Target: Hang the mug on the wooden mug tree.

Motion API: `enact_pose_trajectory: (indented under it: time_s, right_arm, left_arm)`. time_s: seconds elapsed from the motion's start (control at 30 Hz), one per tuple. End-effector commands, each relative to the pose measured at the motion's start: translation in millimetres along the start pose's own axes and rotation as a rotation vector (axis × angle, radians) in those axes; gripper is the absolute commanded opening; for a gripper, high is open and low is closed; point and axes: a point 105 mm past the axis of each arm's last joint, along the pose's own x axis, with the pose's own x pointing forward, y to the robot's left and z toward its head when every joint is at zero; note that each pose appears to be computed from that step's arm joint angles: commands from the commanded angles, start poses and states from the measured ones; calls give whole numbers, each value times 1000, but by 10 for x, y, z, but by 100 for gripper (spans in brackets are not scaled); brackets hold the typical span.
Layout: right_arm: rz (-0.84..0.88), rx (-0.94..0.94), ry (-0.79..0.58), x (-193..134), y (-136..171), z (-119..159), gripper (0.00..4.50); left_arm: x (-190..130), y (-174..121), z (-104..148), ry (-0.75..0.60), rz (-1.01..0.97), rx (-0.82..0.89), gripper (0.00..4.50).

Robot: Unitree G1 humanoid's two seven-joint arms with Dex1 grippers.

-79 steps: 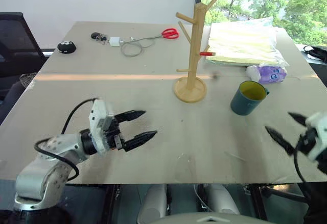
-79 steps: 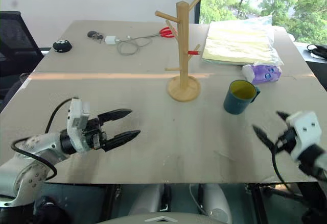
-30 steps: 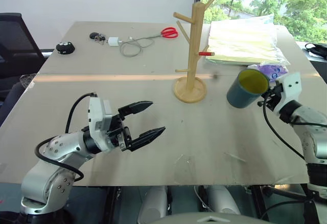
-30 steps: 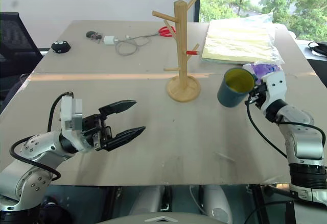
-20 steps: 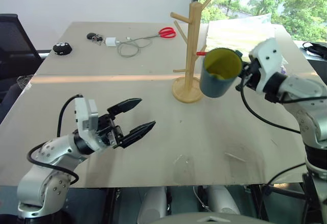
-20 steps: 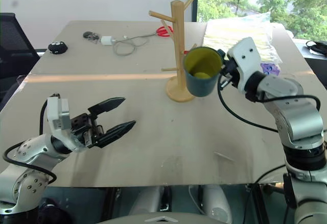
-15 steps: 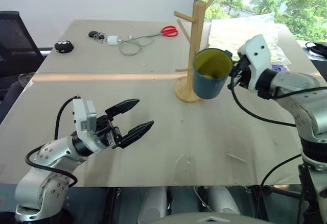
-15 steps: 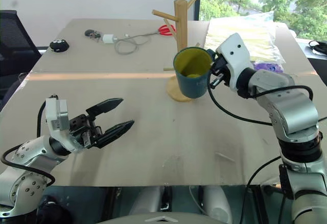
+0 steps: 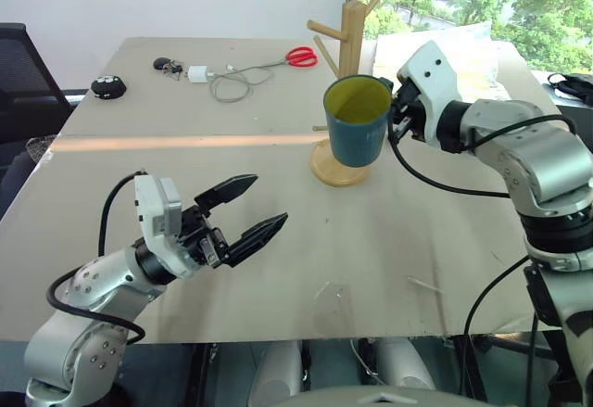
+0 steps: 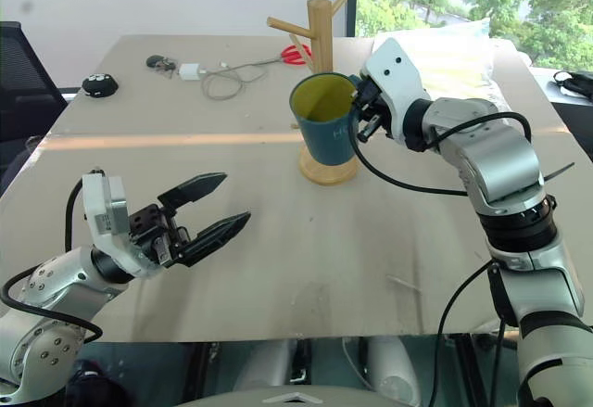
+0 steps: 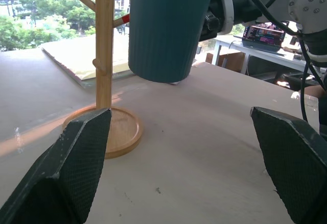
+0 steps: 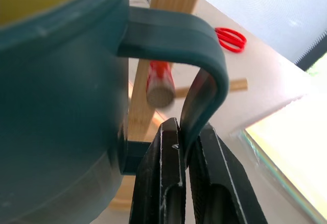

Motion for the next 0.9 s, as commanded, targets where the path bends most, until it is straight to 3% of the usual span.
enact_pose_trajectory:
  time_s: [0.03,0.1,0.2,0.33,0.47,0.67,0.77,0.8,0.9]
  right_arm:
    - [43,-38,-37,53,51,125,6]
    - [70,-33,-32,92,97,94,6]
    - [72,-46,-30,105,111,62,88]
    - [2,-31,-72,-54,-20,117,285]
    - [52,-42,-151,-440,40,91,285]
    - [76,-11,-174,-946,76,-199,285]
    - [72,55,-115,-1246,139,-528,373]
    - [50,63,-84,-1362,164,-680,434]
    - [26,120,16,-1712,306,-1072,448]
  left_arm:
    - [-16,-63,100,-29,-11,36,450]
    - [-27,-67,90,-29,-8,33,450]
    - [-31,-73,86,-30,-7,30,450]
    - [-43,-80,73,-23,-7,20,450]
    - [-49,-46,7,10,4,-5,450]
    - [-102,17,-181,104,20,-12,450]
    - [-197,63,-297,154,26,-20,450]
    - [-248,82,-345,178,30,-21,450]
    - [-413,139,-450,237,52,-27,450]
